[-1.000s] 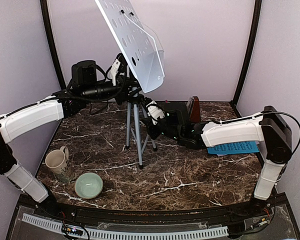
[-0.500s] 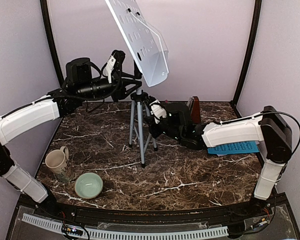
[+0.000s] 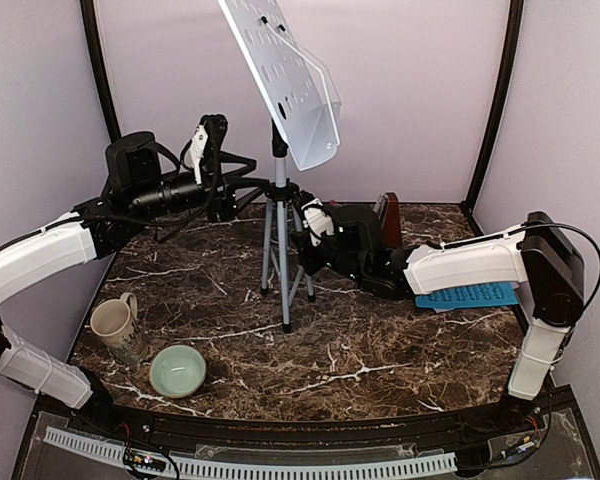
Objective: Set up the instrument practice props
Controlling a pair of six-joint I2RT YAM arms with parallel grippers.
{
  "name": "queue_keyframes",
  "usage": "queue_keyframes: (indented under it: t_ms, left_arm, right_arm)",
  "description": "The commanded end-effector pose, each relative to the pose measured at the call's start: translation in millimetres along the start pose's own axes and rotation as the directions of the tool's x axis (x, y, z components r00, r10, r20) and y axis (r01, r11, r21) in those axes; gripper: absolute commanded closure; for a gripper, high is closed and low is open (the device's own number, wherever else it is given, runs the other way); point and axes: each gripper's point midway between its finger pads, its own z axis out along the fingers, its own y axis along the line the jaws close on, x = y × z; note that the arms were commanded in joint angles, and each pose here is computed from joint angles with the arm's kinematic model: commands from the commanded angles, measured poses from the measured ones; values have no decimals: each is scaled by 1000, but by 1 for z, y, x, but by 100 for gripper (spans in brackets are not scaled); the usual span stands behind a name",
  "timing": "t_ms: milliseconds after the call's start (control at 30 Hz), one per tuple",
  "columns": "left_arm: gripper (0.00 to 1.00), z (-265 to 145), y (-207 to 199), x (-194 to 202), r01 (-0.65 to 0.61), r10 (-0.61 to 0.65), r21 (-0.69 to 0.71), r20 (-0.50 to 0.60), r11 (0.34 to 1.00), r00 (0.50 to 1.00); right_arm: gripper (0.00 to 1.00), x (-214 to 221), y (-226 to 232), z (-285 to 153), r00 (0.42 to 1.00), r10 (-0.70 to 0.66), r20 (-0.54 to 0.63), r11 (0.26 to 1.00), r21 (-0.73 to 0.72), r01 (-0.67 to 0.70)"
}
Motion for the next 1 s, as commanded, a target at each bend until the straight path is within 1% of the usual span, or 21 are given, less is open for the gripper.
queue_keyframes:
  t_ms: [0,100,133,200,333,433,533,667,967]
  left_arm:
    - [37,-19,-2,13,-33,33,-51,-1,998,999]
    - [35,-35,8,41,-26,23,-84,-38,996,999]
    - [36,-39,13,56,-3,-2,-99,-56,995,998]
    - [39,-45,23,75,23,-32,-128,-67,992,997]
    - [44,-43,27,101,-55,43,-142,-88,988,995]
    - [47,-34,27,108,-75,65,-119,-82,990,995]
    - [50,-20,26,118,-102,92,-104,-101,989,991]
    - [53,-5,29,131,-100,88,-109,-114,989,990]
    - [55,23,38,145,-77,59,-162,-112,984,992]
  right_arm:
    - [100,23,-15,-1,995,-47,-83,996,73,53]
    - [100,22,-13,-2,995,-52,-82,996,69,58]
    - [100,22,-11,-2,995,-54,-82,996,67,60]
    - [100,22,-10,-3,995,-55,-82,996,66,61]
    - [100,22,-10,-3,995,-55,-83,996,65,60]
    - [100,23,-10,-4,995,-56,-86,996,69,62]
    - [100,24,-12,-4,994,-59,-91,995,77,66]
    - [100,24,-13,-4,993,-73,-95,994,79,80]
    - [100,22,-13,-4,994,-63,-92,994,83,70]
